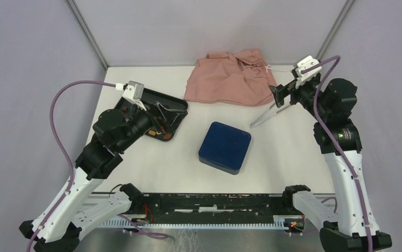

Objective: Pack the chocolate
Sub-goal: Reset both arms

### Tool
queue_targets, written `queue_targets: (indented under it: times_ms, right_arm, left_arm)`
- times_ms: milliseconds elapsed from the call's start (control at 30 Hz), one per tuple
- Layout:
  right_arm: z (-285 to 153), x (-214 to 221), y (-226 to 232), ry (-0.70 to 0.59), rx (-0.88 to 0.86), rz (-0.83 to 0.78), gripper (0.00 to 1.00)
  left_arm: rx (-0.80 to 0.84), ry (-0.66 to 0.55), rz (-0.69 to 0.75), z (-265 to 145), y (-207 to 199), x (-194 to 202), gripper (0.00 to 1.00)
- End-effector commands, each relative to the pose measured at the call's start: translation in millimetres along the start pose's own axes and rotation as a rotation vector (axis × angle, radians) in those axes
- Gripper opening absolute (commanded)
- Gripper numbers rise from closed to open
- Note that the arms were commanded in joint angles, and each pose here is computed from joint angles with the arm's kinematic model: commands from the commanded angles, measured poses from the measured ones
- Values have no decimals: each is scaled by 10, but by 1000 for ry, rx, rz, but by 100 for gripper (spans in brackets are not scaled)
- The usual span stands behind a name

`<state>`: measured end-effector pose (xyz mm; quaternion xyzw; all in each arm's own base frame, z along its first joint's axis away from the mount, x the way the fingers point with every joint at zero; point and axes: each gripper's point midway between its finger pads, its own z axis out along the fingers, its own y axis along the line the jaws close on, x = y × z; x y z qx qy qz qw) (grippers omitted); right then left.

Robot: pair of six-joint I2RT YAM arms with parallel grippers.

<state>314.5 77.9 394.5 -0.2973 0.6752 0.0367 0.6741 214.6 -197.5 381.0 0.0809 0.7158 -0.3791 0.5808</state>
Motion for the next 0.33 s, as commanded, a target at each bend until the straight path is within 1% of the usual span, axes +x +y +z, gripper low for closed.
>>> queue_targets:
  times_ms: [0, 133, 300]
  right_arm:
    - [-126, -262, -164, -43, 137, 269, 98]
    - [-197, -349, -183, -62, 149, 269, 98]
    - [-202, -345, -57, -72, 87, 263, 98]
  left_arm:
    - [-18, 42, 57, -47, 10, -20, 100]
    - [-22, 48, 57, -84, -28, -99, 100]
    - [-20, 48, 33, -134, -56, -121, 100]
